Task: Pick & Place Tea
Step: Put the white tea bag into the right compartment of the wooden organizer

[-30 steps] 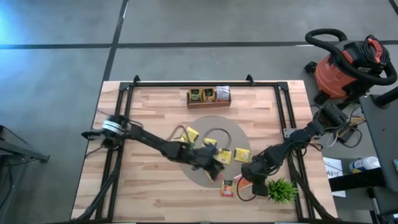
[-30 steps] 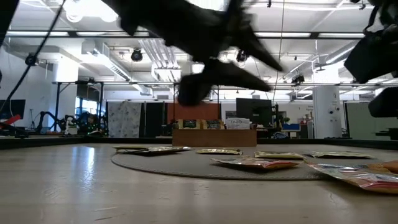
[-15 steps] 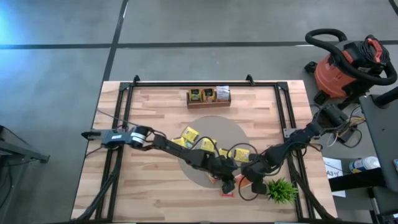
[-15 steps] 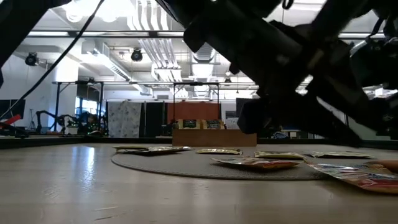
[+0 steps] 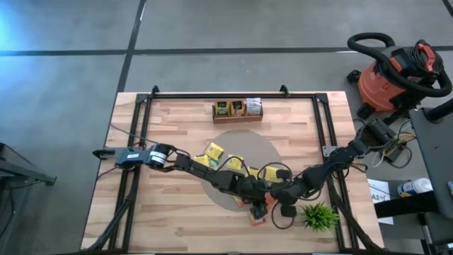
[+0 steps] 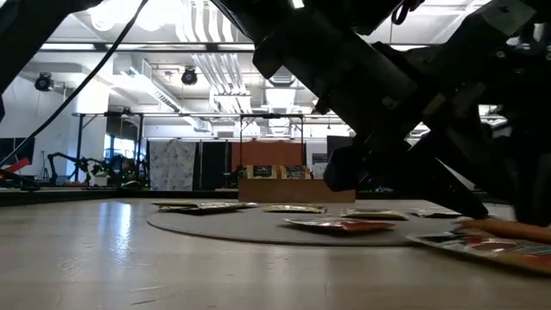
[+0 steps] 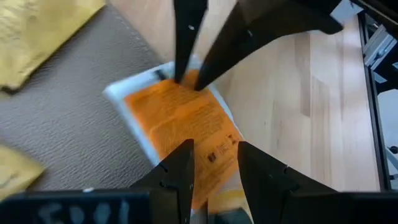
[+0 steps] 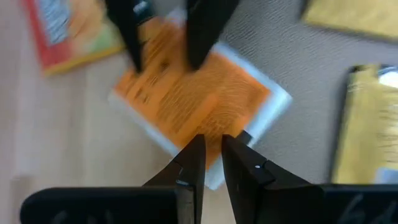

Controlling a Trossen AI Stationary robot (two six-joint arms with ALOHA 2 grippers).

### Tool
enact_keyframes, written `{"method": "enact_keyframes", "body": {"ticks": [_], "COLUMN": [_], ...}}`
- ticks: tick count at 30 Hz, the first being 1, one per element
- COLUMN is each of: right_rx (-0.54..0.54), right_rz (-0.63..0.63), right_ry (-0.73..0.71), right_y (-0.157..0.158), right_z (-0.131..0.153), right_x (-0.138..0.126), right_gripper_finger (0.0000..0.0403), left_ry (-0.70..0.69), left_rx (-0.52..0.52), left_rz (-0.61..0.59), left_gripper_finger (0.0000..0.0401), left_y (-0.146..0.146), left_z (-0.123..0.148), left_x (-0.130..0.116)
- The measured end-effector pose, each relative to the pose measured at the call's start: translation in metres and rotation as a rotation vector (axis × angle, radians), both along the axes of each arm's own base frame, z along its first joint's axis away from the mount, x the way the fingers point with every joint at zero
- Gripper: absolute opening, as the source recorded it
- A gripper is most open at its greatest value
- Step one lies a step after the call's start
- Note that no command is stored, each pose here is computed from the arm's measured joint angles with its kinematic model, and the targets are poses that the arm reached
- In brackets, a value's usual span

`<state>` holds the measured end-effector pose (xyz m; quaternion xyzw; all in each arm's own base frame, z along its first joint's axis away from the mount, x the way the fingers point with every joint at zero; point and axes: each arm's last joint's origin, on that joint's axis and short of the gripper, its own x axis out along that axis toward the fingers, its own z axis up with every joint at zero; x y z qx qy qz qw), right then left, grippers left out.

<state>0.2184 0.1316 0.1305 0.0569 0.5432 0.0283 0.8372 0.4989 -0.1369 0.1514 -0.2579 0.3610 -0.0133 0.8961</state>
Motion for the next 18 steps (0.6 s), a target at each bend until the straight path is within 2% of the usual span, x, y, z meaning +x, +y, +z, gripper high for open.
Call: {"method": "enact_keyframes", "body": {"ticks": [4, 7, 14, 18], "right_rx": [-0.089, -0.103, 0.031, 0.097], "right_rz": [-0.052, -0.061, -0.141, -0.23], "right_ry": [-0.057, -0.065, -0.064, -0.091], "right_y": [-0.003, -0.004, -0.005, -0.013], "right_z": [0.002, 0.002, 0.018, 0.029], "right_x": [0.003, 0.003, -0.003, -0.01], "right_gripper_finger": [0.0054, 0.0054, 0.0054, 0.0054], "left_ry": [0.007, 0.007, 0.015, -0.013], "left_rx": [-0.006, -0.014, -0.024, -0.023], "left_rz": [0.01, 0.018, 0.021, 0.021], "left_gripper_finger": [0.0117, 0.0117, 0.0117, 0.0117], "left_y": [0.0, 0.0, 0.0, -0.008], "left_z": [0.0, 0.0, 0.0, 0.014], "left_x": [0.0, 0.0, -0.001, 0.0]}}
